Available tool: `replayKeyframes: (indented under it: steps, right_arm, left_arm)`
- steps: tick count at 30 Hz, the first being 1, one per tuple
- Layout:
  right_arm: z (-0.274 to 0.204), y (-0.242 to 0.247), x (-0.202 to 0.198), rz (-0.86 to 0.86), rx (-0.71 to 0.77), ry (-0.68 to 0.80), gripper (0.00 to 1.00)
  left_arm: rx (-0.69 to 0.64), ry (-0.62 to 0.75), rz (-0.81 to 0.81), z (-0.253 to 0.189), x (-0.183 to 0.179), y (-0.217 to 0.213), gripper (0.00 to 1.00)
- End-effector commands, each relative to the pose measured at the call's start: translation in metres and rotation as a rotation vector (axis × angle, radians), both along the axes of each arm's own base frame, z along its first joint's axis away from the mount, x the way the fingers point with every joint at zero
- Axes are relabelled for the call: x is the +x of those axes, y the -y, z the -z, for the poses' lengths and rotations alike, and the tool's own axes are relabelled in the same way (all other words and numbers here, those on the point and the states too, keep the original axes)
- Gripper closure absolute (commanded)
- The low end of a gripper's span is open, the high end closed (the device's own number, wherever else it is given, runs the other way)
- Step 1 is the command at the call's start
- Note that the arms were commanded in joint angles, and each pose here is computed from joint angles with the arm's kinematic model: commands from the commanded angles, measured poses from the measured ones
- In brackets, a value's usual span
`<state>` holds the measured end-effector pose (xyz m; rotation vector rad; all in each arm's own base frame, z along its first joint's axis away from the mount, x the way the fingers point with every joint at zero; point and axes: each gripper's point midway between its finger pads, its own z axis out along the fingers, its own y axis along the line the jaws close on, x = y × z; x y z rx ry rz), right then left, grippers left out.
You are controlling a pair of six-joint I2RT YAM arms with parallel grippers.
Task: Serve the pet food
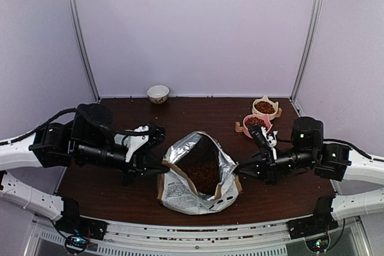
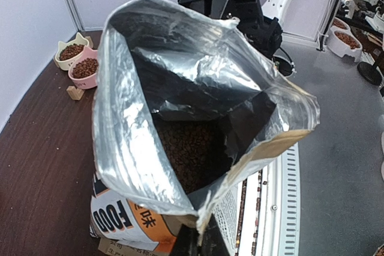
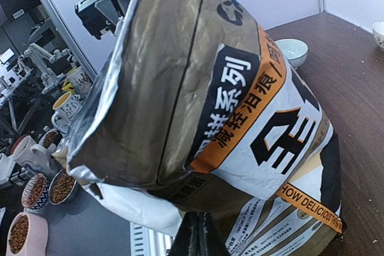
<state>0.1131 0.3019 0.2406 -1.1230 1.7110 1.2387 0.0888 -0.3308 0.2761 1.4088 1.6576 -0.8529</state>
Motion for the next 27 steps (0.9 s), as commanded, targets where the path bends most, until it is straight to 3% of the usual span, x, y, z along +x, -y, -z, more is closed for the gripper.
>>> replayKeyframes:
  steps: [1, 7, 10, 13, 16, 19, 27]
  right_arm:
    - [-0.040, 0.003, -0.016, -0.065, 0.091, 0.007, 1.00]
    - [-0.096, 0.018, -0.012, 0.002, 0.212, 0.077, 1.00]
    - [-0.108, 0.023, -0.004, 0.060, 0.205, 0.115, 1.00]
    - [-0.105, 0.024, 0.005, 0.105, 0.176, 0.153, 0.68]
    - [-0.105, 0.019, 0.008, 0.093, 0.183, 0.182, 0.43]
    - [-0.102, 0.014, 0.016, 0.108, 0.165, 0.222, 0.25]
    - [-0.082, -0.004, 0.053, 0.127, 0.071, 0.284, 0.19]
  left_arm:
    - [-0.187, 0.003, -0.011, -0.051, -0.002, 0.005, 1.00]
    - [-0.336, 0.015, -0.093, -0.123, 0.008, -0.006, 1.00]
    - [-0.402, -0.026, -0.131, -0.147, 0.016, -0.008, 1.00]
    - [-0.435, -0.093, -0.175, -0.147, 0.037, -0.012, 1.00]
    - [-0.454, -0.132, -0.179, -0.139, 0.048, -0.017, 1.00]
    - [-0.451, -0.130, -0.180, -0.134, 0.050, -0.019, 1.00]
    - [-0.446, -0.152, -0.173, -0.125, 0.048, -0.024, 1.00]
